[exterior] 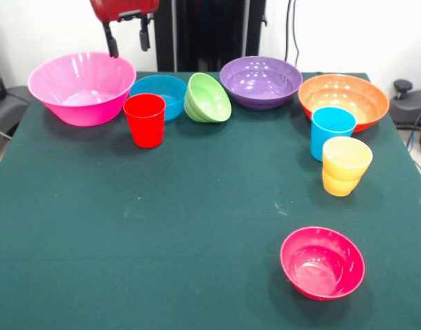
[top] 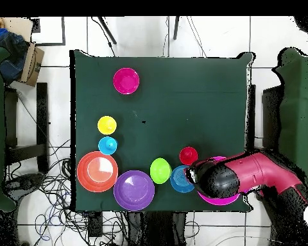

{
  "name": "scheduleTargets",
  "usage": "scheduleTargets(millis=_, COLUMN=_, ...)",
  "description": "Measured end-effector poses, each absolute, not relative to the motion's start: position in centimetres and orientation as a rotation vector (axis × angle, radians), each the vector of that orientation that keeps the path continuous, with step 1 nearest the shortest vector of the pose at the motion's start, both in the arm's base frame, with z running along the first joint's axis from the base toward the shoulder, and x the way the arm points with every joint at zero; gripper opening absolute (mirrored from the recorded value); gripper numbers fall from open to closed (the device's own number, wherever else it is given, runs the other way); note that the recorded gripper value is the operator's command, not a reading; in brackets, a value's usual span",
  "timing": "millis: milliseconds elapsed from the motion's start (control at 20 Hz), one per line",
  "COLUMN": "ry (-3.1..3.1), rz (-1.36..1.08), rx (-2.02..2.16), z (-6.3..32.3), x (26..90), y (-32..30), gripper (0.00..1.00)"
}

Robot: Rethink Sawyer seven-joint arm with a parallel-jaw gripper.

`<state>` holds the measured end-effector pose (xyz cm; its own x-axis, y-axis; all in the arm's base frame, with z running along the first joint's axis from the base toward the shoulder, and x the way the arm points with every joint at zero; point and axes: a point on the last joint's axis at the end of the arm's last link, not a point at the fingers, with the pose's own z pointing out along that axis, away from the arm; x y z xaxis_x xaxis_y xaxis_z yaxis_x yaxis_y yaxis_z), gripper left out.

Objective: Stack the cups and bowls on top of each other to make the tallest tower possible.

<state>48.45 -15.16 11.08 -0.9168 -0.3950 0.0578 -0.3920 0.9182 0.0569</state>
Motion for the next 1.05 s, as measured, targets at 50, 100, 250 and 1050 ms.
scheduleTargets(millis=50, ry=-3.012, rz=-0.069, rx=0.62, z=11.1, x=48.4, y=-15.1, gripper=1.0)
scheduleTargets(millis=100, ry=-3.016, rz=-0.071, rx=0.622, z=11.0, x=48.4, y=-15.0, gripper=1.0)
scheduleTargets(millis=250, ry=-3.034, rz=-0.078, rx=0.628, z=11.0, x=48.5, y=-14.9, gripper=1.0)
scheduleTargets(millis=1050, ry=-3.079, rz=-0.078, rx=0.611, z=11.1, x=48.2, y=-15.6, gripper=1.0)
